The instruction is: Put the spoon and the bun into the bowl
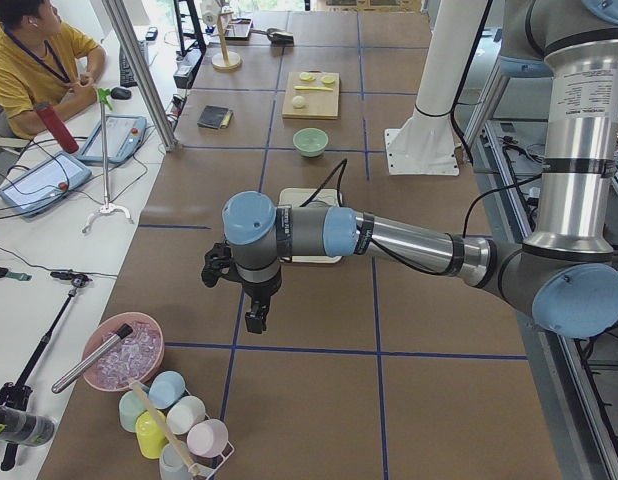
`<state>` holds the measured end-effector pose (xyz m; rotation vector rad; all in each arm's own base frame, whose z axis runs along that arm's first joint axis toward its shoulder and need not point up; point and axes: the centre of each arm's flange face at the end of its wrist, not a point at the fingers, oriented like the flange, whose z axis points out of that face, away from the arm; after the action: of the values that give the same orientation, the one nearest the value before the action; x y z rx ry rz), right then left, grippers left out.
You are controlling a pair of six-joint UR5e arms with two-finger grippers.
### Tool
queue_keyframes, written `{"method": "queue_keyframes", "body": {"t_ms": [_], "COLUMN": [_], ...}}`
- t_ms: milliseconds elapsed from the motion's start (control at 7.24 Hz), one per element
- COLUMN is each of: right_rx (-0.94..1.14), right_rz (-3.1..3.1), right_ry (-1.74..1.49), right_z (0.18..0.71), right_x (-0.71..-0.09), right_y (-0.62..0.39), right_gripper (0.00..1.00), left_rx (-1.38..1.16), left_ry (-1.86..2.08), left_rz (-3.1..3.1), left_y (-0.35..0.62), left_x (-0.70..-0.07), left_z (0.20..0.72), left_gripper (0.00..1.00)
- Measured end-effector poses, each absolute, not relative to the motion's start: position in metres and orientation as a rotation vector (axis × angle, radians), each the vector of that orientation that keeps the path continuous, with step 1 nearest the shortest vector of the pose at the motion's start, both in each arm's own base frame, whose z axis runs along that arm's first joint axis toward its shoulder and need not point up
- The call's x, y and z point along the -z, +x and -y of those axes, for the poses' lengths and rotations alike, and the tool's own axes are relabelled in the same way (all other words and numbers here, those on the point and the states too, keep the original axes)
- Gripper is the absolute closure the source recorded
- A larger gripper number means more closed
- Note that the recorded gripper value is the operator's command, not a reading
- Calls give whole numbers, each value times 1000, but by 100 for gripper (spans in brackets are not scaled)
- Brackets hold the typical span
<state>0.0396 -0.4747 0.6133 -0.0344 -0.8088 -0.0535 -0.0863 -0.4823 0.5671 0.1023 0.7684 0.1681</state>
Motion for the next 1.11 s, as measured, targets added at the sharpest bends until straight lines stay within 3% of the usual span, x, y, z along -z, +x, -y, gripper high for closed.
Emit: {"method": "queue_keyframes", "body": {"t_ms": [415,829,1106], "right_rx": [78,153,198], "right_rz": [811,813,819], "right_ry": [-36,-8,42], "right_z": [477,479,475], "right_x": [-610,-603,-603], "right_y": [28,2,-6], "right_gripper": [0,0,0], "left_rx": [-232,-397,-278], "left_ry": [177,246,180], "left_rz": [-803,-967,-1017], "left_y": [-57,59,142], "left_x": [-545,-488,-430], "left_z": [500,505,509], "left_gripper": [0,0,0]}}
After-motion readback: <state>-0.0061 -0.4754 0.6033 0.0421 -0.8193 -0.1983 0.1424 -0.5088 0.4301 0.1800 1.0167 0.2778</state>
